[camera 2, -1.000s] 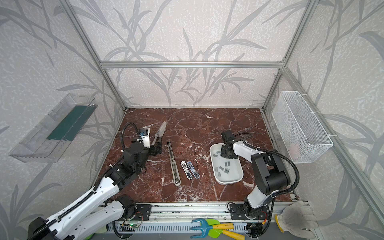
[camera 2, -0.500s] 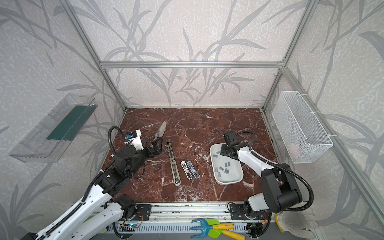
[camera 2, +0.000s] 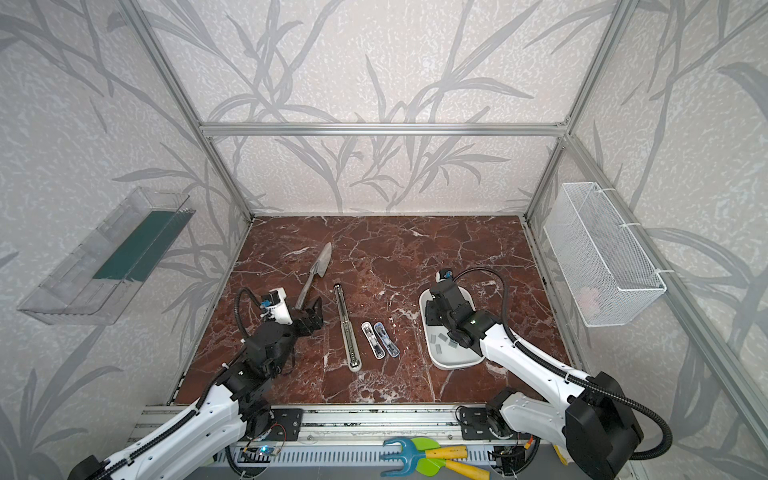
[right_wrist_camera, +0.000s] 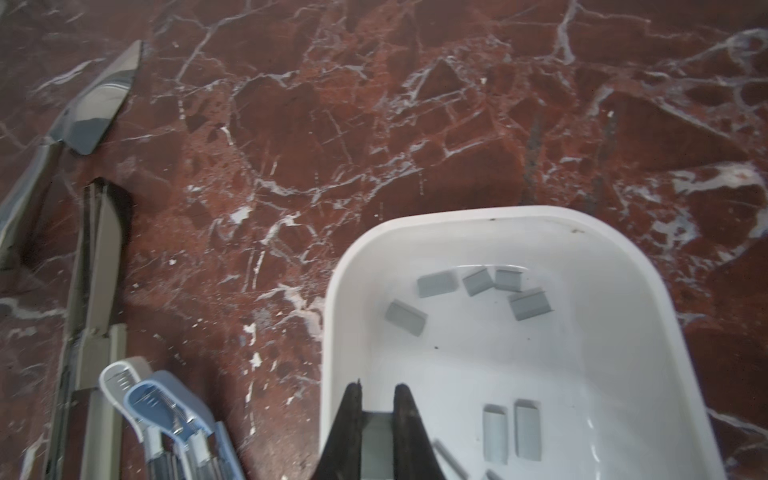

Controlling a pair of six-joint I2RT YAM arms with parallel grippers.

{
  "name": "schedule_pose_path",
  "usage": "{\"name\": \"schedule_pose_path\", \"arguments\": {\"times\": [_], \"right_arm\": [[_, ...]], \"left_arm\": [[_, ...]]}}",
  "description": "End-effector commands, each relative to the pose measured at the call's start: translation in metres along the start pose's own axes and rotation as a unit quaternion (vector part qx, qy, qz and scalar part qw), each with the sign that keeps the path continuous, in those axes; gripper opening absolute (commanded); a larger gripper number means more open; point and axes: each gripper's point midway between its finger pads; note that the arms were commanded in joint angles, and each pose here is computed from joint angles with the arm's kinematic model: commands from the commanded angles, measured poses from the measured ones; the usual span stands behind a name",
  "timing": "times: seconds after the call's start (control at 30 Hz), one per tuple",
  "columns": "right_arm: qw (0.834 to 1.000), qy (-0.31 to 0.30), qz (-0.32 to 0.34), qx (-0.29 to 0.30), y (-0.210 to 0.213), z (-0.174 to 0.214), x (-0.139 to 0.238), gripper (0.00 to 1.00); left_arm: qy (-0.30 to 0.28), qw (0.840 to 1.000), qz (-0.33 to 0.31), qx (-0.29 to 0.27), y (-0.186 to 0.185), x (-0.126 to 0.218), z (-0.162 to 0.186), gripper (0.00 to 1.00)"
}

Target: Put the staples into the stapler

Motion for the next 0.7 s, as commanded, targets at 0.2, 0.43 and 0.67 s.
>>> {"name": "schedule_pose_path", "arguments": {"times": [0.2, 0.43, 0.67], "right_arm": [[0.993, -0.047, -0.093, 0.058, 0.107, -0.016, 0.051, 0.08], [0.991, -0.051, -0.121, 0.004, 0.114, -0.007, 0.071, 0.07], [0.984, -0.034, -0.167, 0.043, 0.136, 0.054, 0.082, 0.03]], "left_arm": [[-0.063, 0.997, -0.043, -0.011, 0.011, -0.009, -0.032, 0.99], [-0.061, 0.994, -0.072, 0.054, 0.030, 0.002, -0.032, 0.99], [-0.073, 0.993, -0.054, 0.075, 0.027, 0.005, -0.032, 0.99]]}}
Point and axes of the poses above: each gripper's point midway between its finger pads, its own x axis back along the fingers, its own y axis along the line the jaws close on, z = x × y, and after that the axes turned 9 degrees about -x, right-handed
